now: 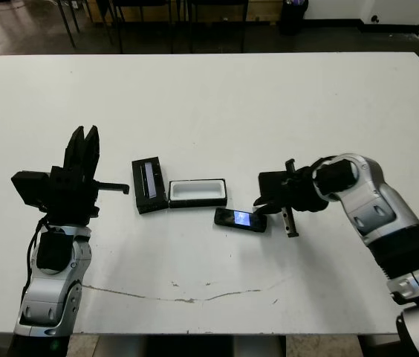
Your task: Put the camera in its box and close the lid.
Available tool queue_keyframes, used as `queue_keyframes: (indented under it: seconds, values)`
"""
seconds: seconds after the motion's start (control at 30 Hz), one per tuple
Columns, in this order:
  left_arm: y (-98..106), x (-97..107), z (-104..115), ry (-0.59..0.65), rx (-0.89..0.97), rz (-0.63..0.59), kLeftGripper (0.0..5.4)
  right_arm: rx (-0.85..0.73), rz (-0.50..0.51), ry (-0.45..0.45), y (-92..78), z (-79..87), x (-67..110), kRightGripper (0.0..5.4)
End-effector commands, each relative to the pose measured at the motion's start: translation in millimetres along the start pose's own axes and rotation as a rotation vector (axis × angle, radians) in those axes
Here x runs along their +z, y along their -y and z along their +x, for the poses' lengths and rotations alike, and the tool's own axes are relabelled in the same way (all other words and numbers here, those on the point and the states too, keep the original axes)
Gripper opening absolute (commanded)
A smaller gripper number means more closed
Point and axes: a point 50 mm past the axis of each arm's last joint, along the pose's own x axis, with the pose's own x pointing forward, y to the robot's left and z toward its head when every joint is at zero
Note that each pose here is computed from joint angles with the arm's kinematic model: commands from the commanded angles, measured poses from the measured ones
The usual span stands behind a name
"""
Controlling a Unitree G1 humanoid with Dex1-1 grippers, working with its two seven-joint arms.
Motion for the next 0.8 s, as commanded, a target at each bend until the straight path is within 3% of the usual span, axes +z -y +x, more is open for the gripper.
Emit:
queue_keyframes:
  seconds: [0.03,0.8]
  values:
    - [-1.5,-5.0,-1.6,-0.039,0.002,0.006,0.02,0.05,0.05,-0.022,-14.3,1.4,-6.8,0.0]
    - [-0.9,-4.0,0.9,-0.029,-0.003,0.006,0.02,0.089,0.036,0.031,-21.4,-9.4,8.1,0.0]
